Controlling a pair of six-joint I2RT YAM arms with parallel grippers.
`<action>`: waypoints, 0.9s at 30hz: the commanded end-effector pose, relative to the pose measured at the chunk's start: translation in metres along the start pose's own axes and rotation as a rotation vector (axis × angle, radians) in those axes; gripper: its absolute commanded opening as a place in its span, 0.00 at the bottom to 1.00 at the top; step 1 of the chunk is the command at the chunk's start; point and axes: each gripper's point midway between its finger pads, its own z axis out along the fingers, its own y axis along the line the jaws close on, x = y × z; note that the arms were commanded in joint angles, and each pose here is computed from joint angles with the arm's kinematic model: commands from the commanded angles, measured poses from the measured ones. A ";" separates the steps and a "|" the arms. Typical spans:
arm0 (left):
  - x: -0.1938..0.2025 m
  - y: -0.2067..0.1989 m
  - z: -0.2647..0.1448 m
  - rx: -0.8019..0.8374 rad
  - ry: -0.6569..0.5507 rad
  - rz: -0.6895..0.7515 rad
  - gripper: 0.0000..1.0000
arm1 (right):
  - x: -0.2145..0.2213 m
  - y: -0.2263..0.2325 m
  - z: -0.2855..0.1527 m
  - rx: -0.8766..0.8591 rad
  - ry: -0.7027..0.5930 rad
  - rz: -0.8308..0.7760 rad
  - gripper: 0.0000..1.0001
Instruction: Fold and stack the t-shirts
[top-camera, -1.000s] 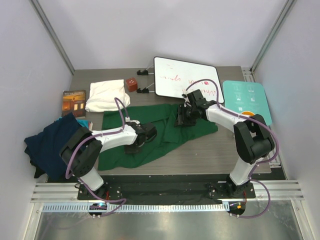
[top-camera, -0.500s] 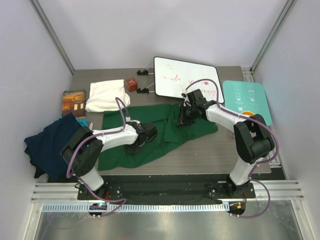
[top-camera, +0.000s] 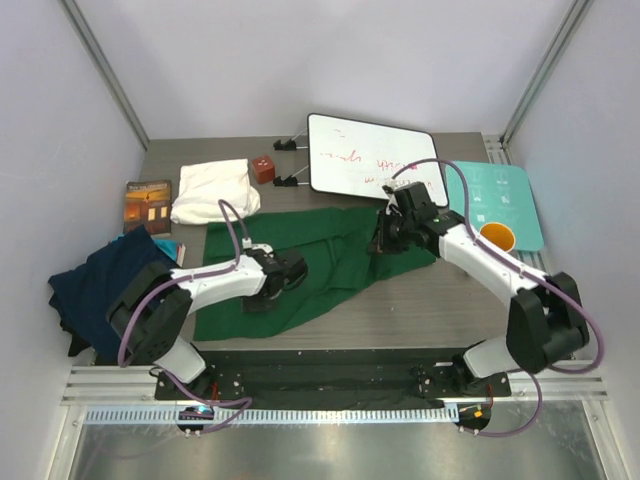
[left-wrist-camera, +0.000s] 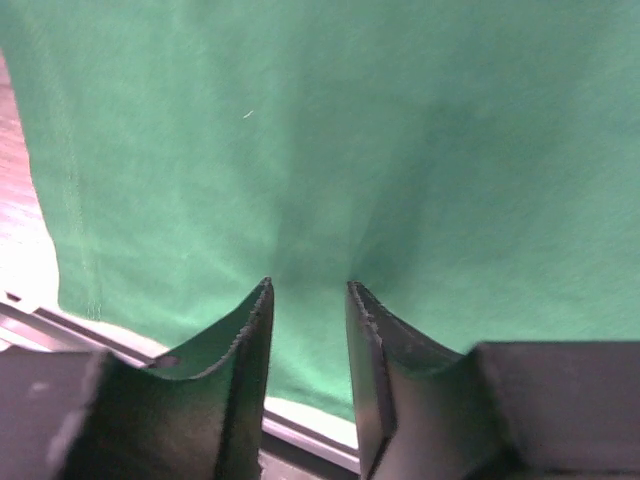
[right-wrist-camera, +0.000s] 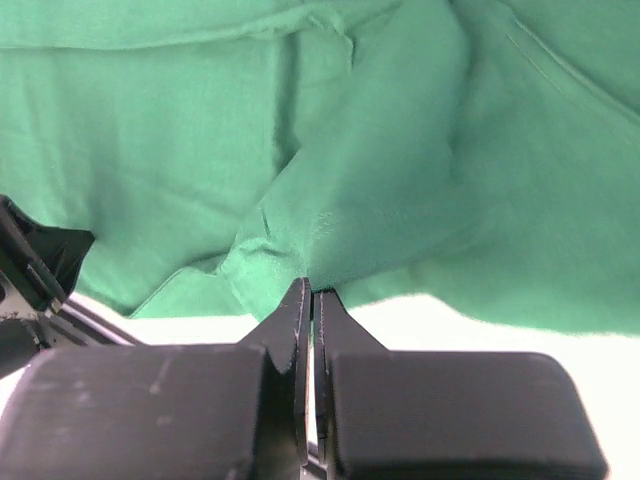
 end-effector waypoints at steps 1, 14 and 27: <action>0.006 0.022 -0.009 -0.010 -0.025 -0.082 0.37 | 0.012 -0.003 -0.035 0.015 -0.045 0.034 0.01; 0.008 0.043 -0.019 -0.022 -0.051 -0.133 0.41 | 0.072 -0.008 -0.071 -0.010 0.001 0.167 0.01; 0.015 0.074 -0.025 -0.092 -0.032 -0.219 0.56 | 0.089 -0.006 -0.100 -0.034 -0.056 0.207 0.01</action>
